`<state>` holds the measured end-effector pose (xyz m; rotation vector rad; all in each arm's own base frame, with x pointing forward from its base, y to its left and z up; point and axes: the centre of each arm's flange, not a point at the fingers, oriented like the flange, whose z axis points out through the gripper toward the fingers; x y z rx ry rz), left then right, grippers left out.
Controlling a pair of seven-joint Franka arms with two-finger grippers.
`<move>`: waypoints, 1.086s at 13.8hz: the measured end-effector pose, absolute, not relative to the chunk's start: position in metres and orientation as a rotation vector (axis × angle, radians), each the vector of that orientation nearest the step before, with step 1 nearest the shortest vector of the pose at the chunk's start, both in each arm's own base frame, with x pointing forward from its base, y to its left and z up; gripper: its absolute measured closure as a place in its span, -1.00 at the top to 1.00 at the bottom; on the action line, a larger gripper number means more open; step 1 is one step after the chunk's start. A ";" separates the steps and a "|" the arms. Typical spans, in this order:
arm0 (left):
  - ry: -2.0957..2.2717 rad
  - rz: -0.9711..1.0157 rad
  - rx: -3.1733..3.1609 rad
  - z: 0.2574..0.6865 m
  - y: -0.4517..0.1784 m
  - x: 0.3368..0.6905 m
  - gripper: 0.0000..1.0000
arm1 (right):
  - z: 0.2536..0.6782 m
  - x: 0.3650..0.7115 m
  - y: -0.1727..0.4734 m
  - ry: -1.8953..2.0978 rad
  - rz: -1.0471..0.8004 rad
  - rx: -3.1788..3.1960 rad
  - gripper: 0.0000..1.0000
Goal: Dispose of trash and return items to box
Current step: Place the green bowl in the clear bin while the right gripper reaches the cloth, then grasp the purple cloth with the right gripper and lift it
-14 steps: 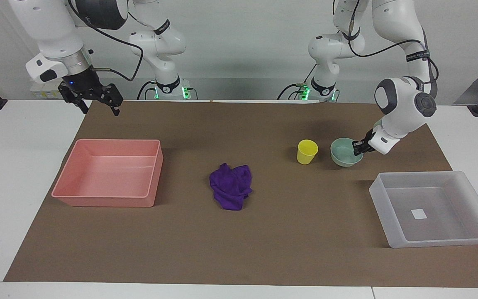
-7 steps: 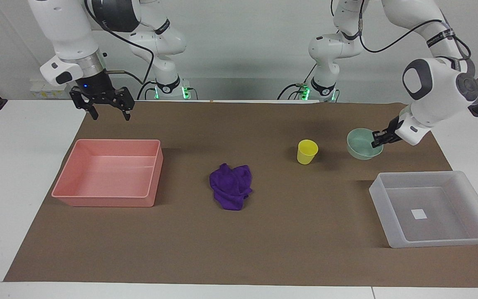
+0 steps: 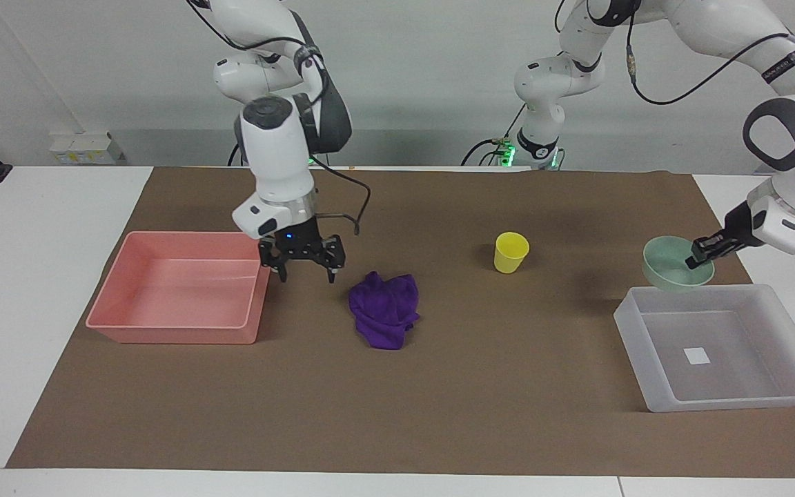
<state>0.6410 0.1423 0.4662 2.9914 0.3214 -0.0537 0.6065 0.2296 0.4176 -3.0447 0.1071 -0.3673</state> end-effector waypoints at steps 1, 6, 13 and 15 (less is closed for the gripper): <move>0.340 0.001 2.995 0.453 0.152 0.654 -0.95 | 0.402 0.607 0.247 0.090 -0.382 -3.026 1.00; 0.390 0.194 3.008 0.373 0.171 0.697 -0.95 | 0.332 0.608 0.294 -0.027 -0.465 -2.997 1.00; 0.396 0.168 3.007 0.337 0.172 0.702 -0.60 | 0.296 0.597 0.308 -0.070 -0.408 -3.025 0.30; 0.390 0.187 3.006 0.340 0.170 0.705 -0.14 | 0.294 0.594 0.310 -0.069 -0.367 -3.043 -0.15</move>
